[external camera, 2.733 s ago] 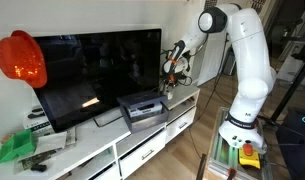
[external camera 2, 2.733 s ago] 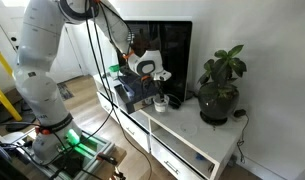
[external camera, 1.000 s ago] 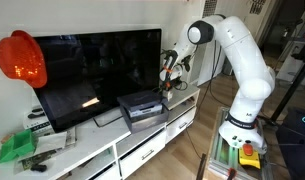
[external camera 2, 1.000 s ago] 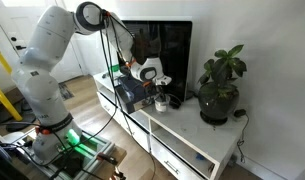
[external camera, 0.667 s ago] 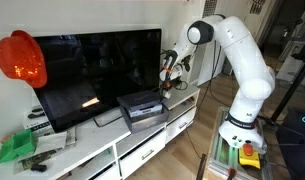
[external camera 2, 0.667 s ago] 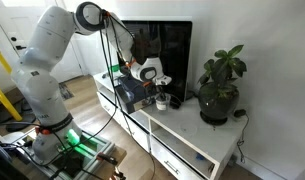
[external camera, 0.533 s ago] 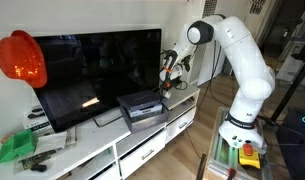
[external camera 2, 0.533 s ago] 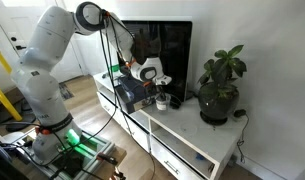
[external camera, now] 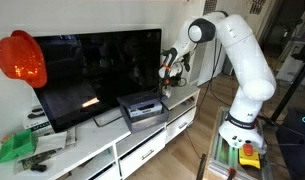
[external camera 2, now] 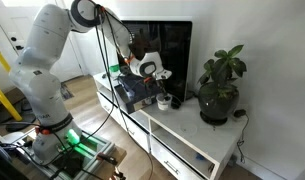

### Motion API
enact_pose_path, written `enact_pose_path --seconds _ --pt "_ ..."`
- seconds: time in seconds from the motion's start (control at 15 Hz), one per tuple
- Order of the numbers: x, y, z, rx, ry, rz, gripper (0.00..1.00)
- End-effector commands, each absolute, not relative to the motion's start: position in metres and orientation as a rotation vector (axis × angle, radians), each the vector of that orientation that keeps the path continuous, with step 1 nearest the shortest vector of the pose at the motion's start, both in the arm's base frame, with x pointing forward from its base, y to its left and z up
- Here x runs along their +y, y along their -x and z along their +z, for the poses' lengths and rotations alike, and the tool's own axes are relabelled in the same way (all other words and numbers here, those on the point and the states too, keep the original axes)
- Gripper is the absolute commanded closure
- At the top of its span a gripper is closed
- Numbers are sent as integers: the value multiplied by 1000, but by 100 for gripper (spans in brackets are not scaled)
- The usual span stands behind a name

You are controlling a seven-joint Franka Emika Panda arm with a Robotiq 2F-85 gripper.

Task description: Put the white glasses on the shelf above the drawer on the far right

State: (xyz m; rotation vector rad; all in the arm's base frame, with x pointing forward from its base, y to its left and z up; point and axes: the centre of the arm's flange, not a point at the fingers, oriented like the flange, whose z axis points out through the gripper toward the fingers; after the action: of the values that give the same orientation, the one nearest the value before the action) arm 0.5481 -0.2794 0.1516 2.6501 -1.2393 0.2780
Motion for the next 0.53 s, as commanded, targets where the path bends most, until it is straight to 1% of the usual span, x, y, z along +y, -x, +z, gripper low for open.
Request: enact_pose_path --seconds 0.0,0.27,0.47 --pt "-268 -540 197 -1256 -2648 315 99" --pt "-267 -530 234 -1301 -2637 319 99" --pt "-283 -507 262 -1395 -2613 235 99"
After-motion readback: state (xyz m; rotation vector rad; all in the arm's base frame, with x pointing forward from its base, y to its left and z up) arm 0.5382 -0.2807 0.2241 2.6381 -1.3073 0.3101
